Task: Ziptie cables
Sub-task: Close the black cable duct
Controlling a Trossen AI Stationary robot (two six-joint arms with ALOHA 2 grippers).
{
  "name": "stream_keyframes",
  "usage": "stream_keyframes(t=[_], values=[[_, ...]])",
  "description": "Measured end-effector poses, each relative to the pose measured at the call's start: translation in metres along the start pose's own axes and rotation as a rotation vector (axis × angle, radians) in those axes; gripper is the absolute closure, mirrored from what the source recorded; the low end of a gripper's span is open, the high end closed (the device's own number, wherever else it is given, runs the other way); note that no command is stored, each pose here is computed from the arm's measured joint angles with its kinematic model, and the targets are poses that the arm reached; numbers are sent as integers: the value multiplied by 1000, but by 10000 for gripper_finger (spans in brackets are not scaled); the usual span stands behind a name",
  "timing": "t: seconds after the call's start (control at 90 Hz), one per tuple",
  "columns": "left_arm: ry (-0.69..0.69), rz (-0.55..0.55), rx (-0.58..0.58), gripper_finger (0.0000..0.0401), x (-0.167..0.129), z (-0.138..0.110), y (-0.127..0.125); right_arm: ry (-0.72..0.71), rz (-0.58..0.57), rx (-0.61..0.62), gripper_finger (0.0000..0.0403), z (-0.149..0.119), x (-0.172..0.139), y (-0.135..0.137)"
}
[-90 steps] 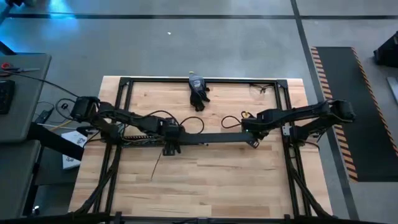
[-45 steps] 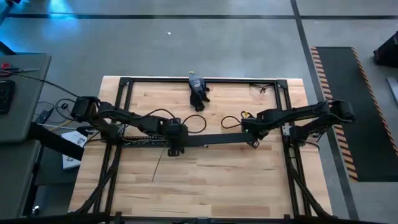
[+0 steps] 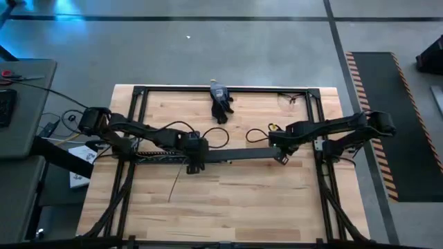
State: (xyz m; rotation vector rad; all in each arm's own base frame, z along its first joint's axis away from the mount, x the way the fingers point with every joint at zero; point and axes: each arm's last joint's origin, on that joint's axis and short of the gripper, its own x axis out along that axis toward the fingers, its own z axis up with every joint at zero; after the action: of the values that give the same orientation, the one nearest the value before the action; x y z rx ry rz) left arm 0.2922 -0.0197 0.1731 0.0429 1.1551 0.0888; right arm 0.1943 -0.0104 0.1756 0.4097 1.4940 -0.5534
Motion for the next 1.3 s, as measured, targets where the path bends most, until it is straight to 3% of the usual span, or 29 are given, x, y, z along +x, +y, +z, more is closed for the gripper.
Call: stream_keyframes(t=[0.356,0.667,0.989,1.3], values=[[25,-25,-29,195,-2,-2,-1,-11,2,-17,403,1,0,0],[-12,-22,-73,195,-32,2,9,21,-5,5,403,-2,0,-1],[88,-8,-11,155,-17,-23,11,35,5,5,403,-3,0,-1],[-1,-44,-74,133,1,-34,8,43,16,-14,403,-3,0,0]])
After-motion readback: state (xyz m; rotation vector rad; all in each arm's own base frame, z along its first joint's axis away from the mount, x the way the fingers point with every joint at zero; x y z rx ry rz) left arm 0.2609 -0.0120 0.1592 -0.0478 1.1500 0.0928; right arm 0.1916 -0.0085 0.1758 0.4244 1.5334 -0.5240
